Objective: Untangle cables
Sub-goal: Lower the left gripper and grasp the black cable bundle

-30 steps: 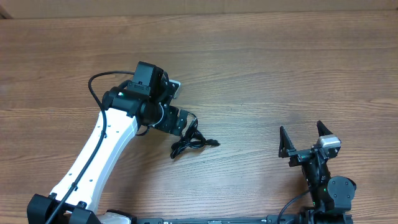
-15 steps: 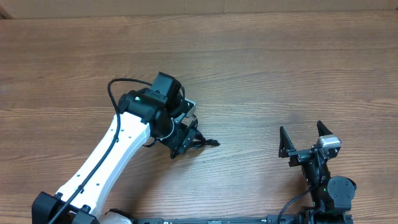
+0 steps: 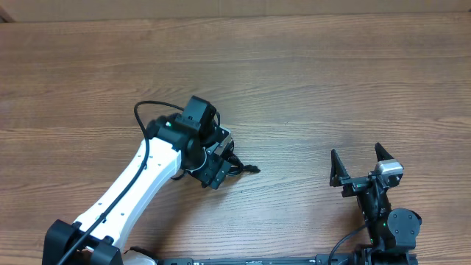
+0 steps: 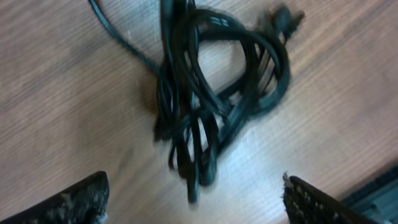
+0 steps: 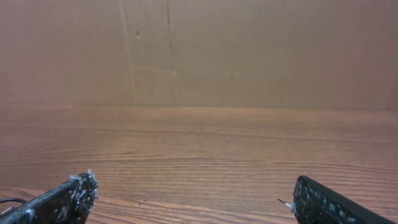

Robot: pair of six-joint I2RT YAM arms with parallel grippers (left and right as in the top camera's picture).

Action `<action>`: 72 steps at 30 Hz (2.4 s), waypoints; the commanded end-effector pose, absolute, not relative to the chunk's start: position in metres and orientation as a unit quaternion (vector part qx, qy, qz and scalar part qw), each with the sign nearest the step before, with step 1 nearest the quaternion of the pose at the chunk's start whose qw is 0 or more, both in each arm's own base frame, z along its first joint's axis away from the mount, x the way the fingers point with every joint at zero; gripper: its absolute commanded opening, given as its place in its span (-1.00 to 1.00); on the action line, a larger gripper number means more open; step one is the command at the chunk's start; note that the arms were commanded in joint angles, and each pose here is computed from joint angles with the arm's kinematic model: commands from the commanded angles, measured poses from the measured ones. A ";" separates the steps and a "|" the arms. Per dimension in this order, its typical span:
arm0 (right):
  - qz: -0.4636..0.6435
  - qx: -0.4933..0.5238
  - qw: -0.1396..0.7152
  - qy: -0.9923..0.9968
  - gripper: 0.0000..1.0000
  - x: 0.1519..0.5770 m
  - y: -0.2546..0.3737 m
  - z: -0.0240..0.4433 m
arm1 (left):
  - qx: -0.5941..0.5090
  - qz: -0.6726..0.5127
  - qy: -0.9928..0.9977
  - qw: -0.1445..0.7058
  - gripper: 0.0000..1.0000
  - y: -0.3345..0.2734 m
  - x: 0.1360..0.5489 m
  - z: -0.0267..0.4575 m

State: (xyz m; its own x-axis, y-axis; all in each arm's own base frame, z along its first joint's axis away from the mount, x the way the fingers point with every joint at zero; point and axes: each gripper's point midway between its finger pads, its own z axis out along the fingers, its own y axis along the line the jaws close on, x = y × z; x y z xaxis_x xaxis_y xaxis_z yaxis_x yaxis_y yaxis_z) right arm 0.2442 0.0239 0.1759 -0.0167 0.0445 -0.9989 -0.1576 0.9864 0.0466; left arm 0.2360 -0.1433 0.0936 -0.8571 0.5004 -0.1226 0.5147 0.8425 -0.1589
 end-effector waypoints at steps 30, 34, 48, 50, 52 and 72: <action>0.073 -0.037 0.700 0.709 0.99 0.244 0.024 0.173 | 0.282 -0.133 0.946 0.082 -0.92 -0.157 0.235 0.035; 0.073 -0.037 0.700 0.709 1.00 0.244 0.024 0.173 | 0.283 -0.134 0.946 0.089 -0.92 -0.159 0.238 0.036; 0.073 -0.037 0.700 0.709 1.00 0.244 0.024 0.173 | 0.284 -0.149 0.943 0.085 -0.91 -0.163 0.235 0.037; 0.073 -0.037 0.700 0.709 0.99 0.244 0.024 0.173 | 0.284 -0.149 0.943 0.085 -0.92 -0.163 0.235 0.037; 0.073 -0.037 0.700 0.709 0.99 0.244 0.024 0.173 | 0.284 -0.149 0.943 0.085 -0.92 -0.163 0.235 0.037; 0.073 -0.037 0.700 0.709 0.99 0.244 0.024 0.173 | 0.279 -0.149 0.945 0.083 -0.92 -0.163 0.235 0.037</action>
State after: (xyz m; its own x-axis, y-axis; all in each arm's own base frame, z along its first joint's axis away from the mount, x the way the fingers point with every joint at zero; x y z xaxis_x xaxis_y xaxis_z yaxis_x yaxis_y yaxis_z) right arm 0.2442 0.0238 0.1759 -0.0166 0.0441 -0.9989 -0.1572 0.9865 0.0462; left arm 0.2389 -0.1581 0.0373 -0.8284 0.5041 -0.2443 0.5528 0.8062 -0.2106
